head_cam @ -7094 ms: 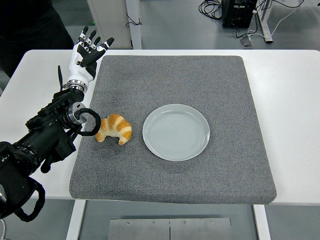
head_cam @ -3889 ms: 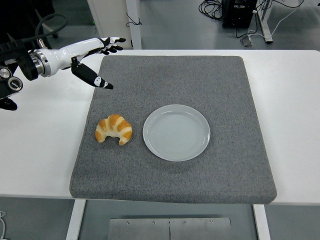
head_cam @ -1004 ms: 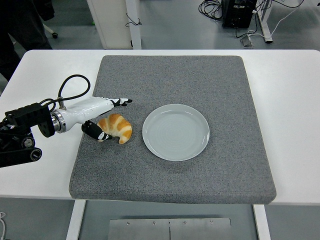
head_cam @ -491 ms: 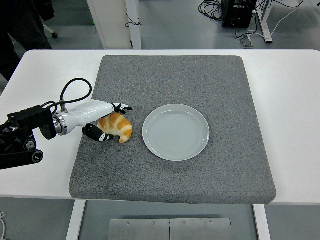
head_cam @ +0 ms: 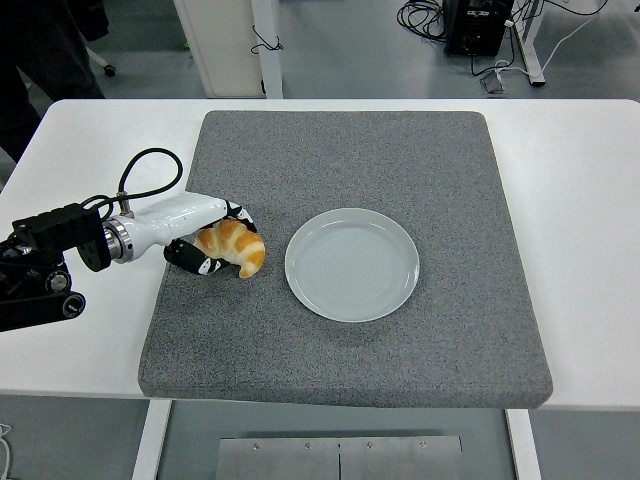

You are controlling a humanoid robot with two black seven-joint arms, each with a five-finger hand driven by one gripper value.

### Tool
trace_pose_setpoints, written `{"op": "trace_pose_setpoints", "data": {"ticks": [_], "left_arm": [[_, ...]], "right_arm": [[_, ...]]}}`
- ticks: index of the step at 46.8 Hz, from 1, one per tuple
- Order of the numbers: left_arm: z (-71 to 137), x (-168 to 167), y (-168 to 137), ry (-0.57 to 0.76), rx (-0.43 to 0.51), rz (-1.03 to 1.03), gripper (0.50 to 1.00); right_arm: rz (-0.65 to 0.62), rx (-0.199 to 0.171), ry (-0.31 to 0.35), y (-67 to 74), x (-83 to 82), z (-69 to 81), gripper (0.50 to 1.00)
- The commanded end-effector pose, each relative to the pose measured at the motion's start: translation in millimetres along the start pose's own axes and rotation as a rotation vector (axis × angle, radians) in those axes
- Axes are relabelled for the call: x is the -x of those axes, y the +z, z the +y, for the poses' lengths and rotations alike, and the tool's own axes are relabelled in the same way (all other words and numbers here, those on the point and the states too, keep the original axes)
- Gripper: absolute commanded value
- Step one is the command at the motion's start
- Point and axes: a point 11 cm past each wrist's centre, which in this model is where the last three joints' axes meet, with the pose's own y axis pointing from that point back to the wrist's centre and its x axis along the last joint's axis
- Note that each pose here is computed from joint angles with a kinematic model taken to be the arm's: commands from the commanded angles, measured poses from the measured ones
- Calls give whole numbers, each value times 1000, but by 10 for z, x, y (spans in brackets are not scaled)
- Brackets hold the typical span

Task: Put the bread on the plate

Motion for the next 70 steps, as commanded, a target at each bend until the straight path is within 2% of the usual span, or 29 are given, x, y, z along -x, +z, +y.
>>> {"op": "trace_pose_setpoints", "data": {"ticks": [1,15,30,37,63,70], "left_arm": [[-9,-211,17,42,3,-11,500],[87,-796,-15,129,-12,-37,500],[145,-1412,173,195,29,-41,505],[120,-1594,324,229,61,-45,505],[-237,-1544,1048,208,249,-48,508],[-309,-1501,1232,166,295,-39,516]], "right_arm": [[-1,0,-1,5,5,2,1000],[-1,0,-1,5,5,2,1000],[0,0,0,-1,-1,-1,1000],[0,-1,-1,-3,4,-1,1000],[0,-1,0,-3,-1,-1,1000],[0,-1,0,-3,-1,-1,1000]]}}
